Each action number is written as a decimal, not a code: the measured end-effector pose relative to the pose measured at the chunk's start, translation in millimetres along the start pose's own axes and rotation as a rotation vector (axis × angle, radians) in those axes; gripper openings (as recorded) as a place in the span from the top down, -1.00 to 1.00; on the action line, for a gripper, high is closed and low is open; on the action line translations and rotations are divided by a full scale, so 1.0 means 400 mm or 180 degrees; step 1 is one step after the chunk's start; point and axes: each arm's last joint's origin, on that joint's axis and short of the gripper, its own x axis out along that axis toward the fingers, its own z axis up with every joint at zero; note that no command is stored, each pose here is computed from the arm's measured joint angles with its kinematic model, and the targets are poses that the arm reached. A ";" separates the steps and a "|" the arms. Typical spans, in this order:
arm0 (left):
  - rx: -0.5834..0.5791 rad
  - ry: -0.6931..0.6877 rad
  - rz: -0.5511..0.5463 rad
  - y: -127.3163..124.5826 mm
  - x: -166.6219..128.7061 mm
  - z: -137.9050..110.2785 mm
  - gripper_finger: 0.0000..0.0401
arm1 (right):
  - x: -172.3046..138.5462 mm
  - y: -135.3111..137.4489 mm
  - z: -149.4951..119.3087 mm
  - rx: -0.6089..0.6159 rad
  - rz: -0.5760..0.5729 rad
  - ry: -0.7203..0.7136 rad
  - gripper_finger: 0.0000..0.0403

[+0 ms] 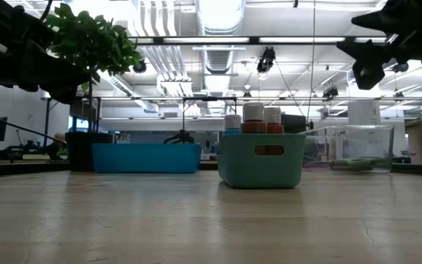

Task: Pick & Place Paint Supplies
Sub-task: Return to Home Position

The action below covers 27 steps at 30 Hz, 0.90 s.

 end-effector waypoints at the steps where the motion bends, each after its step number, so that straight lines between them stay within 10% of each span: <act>1: 0.0000 -0.0001 0.0000 0.000 0.000 0.000 0.51 | 0.000 0.002 -0.003 -0.0020 0.0001 -0.0021 0.01; 11: 0.0000 -0.0001 0.0000 0.000 0.000 0.000 0.51 | -0.005 -0.010 -0.035 -0.0535 -0.0036 -0.0135 0.01; 19: 0.0000 -0.0001 0.0001 0.000 0.000 0.000 0.51 | -0.018 -0.011 -0.030 -0.1928 -0.0097 -0.0170 0.01; 27: 0.0000 -0.0004 0.0001 0.000 0.000 0.000 0.51 | -0.052 -0.016 -0.040 -0.1687 -0.0112 -0.0070 0.01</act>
